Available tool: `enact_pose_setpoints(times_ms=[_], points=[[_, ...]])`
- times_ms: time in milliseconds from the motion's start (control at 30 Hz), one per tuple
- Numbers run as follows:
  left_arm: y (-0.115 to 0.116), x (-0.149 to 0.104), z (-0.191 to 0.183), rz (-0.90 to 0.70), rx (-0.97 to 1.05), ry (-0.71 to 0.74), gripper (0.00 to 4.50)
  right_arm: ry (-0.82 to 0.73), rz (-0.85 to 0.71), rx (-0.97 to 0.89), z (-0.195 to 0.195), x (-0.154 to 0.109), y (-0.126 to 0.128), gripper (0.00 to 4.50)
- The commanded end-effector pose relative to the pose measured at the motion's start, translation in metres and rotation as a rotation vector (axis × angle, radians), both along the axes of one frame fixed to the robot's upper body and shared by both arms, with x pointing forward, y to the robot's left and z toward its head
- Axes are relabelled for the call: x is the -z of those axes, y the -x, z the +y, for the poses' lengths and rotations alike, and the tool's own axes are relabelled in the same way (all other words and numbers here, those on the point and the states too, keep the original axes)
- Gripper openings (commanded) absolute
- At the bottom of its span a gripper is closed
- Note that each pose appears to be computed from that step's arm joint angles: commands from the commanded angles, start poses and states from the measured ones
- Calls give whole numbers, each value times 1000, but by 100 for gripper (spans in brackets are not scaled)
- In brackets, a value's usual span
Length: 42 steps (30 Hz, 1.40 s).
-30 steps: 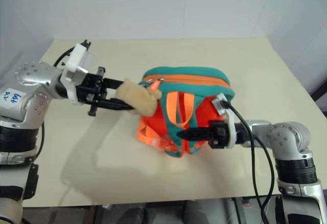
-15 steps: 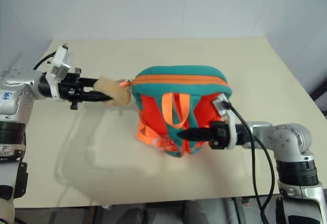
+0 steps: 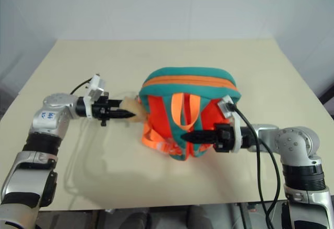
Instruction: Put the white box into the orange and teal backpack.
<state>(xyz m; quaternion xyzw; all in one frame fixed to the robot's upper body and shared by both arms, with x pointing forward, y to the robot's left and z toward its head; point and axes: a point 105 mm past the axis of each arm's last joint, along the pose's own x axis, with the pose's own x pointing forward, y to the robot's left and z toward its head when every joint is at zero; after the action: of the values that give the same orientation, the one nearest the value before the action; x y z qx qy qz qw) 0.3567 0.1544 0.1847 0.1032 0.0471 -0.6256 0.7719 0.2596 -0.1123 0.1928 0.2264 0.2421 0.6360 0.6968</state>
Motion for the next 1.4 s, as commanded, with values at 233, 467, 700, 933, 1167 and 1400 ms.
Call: enact_pose_setpoints(times_ms=[233, 467, 700, 933, 1167, 1400], points=[[8, 64, 12, 63, -34, -110, 171, -38, -47, -12, 1, -12, 5, 47], [19, 23, 8, -146, 21, -103, 233, -1, -300, 88, -3, -28, -8, 139], [68, -3, 26, -141, 89, -258, 448, 80, -465, 170, -35, -47, -5, 371], [92, -25, 13, -198, 16, -81, 450, 362, -541, 298, -97, -7, -6, 446], [105, -9, 7, -198, -27, -11, 450, 497, -702, 323, -135, 10, -5, 446], [102, 0, 24, -241, -93, -9, 450, 490, -814, 254, -133, -1, 1, 446]])
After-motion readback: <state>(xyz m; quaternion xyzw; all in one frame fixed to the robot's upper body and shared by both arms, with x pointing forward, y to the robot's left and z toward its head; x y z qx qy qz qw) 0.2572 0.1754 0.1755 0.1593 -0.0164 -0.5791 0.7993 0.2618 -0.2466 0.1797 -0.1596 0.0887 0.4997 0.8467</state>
